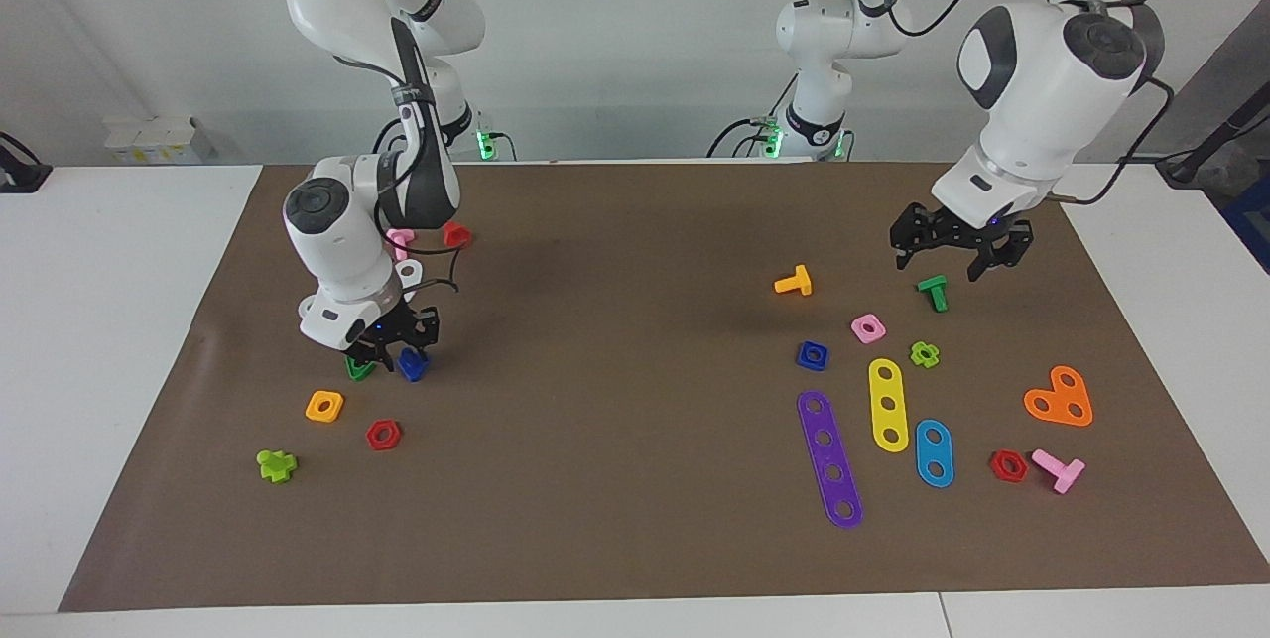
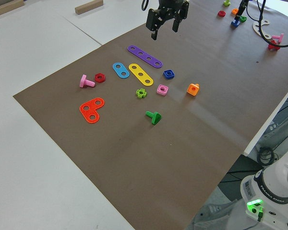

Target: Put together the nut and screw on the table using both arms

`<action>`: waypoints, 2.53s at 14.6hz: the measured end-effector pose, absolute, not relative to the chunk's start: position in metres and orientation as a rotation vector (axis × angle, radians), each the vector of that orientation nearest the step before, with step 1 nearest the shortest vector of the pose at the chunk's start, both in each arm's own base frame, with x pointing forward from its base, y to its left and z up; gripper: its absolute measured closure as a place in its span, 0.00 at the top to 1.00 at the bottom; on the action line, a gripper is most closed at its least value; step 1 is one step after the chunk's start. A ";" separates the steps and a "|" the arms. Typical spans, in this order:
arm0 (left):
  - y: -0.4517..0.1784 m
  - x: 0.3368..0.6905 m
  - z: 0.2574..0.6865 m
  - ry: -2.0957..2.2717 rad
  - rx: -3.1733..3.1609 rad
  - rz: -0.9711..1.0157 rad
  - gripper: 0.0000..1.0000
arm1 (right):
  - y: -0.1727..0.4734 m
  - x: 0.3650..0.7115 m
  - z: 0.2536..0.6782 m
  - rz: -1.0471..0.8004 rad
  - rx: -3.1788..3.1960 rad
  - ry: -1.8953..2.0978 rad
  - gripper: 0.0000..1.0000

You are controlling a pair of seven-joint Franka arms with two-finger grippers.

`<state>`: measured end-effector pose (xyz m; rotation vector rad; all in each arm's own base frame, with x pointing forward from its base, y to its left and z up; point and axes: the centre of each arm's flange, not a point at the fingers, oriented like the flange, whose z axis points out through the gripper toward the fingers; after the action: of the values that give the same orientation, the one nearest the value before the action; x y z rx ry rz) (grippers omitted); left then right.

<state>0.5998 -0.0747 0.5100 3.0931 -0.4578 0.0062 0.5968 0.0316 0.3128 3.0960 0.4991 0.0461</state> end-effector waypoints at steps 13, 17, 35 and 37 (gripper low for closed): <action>-0.140 0.624 0.354 -0.274 3.100 0.107 0.91 | 0.032 0.600 0.312 0.051 3.096 0.498 0.19; -0.137 0.619 0.327 -0.266 3.106 0.074 0.88 | 0.073 0.621 0.363 0.141 3.131 0.288 0.19; -0.158 0.603 0.309 -0.954 2.978 0.069 0.84 | 0.410 0.586 0.315 0.348 3.175 -0.327 0.19; -0.158 0.597 0.297 -0.977 2.971 0.080 0.84 | 0.411 0.587 0.316 0.362 3.181 -0.328 0.19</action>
<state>0.5965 -0.1576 0.2973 2.9708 -0.9772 0.0797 0.5871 0.4107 0.3164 3.1814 -0.3275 0.3621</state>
